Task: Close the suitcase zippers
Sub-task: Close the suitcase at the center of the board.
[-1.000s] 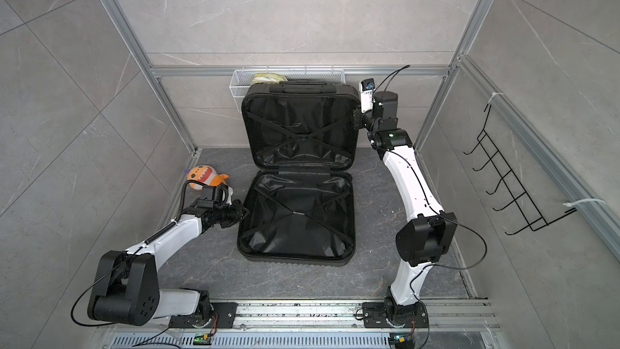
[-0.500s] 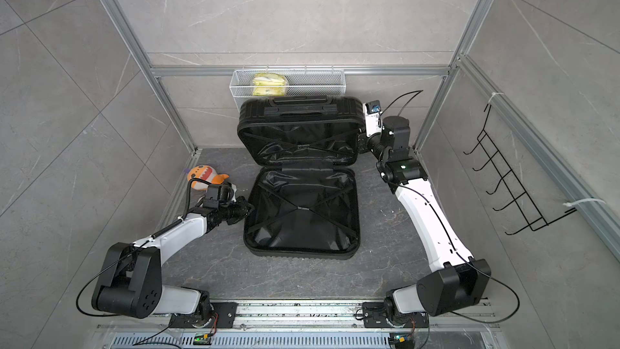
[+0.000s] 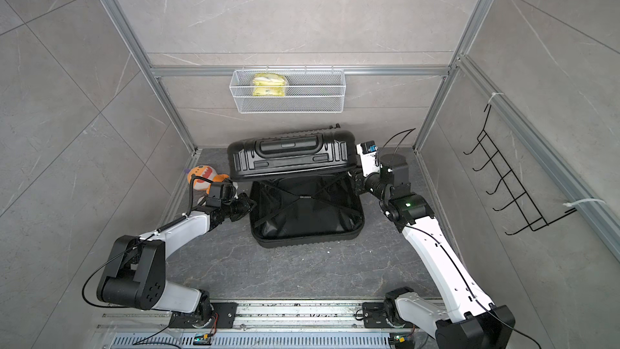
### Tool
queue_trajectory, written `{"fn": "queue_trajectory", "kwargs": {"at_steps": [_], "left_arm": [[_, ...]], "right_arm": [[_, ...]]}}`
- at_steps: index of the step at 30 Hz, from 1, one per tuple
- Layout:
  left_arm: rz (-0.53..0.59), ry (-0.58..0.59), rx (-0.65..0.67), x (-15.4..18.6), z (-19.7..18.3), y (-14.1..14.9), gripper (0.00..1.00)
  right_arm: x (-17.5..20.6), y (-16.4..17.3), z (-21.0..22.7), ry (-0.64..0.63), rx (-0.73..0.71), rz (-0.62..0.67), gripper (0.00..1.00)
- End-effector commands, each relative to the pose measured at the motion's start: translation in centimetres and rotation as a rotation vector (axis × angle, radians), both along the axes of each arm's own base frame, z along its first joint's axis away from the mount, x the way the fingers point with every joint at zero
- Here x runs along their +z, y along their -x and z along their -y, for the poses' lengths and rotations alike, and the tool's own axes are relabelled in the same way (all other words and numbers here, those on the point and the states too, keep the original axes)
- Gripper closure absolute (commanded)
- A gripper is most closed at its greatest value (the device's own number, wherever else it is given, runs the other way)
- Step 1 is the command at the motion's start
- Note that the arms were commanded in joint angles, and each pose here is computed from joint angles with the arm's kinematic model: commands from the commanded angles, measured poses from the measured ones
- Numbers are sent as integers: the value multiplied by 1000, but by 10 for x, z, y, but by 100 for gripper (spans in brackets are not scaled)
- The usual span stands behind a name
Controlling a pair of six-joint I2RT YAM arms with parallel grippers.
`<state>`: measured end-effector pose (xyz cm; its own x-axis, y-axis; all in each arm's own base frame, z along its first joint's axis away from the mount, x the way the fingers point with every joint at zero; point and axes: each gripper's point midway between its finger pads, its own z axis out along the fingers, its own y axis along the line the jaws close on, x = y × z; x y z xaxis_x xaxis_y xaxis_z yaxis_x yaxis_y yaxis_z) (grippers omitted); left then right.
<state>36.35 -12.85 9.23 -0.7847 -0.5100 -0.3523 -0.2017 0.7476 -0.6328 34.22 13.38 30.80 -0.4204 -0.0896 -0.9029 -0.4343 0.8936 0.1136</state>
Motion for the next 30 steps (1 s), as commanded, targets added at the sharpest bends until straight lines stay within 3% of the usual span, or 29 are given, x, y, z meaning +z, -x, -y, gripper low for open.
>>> {"fn": "queue_trajectory", "kwargs": {"at_steps": [1, 8, 14, 18, 23, 26, 30], "left_arm": [[-19, 22, 72, 11, -7, -6, 85], [-21, -125, 39, 24, -23, 5, 83], [10, -223, 21, 45, -36, 14, 67], [23, -258, -7, 61, -38, 18, 57], [52, -324, -2, 89, -50, 27, 42], [43, -392, 41, 99, -66, 38, 40], [-20, -450, 116, 86, -87, 51, 40]], "right_arm": [[-10, 17, -2, -53, -1, -41, 56], [-34, 25, 19, -21, -107, -86, 52], [-46, 30, 28, 3, -155, -127, 47], [-47, 29, 47, 26, -265, -113, 45], [-48, 21, 57, 56, -330, -138, 45], [-52, 8, 61, 76, -339, -188, 44], [-56, -19, 82, 51, -385, -265, 43]]}}
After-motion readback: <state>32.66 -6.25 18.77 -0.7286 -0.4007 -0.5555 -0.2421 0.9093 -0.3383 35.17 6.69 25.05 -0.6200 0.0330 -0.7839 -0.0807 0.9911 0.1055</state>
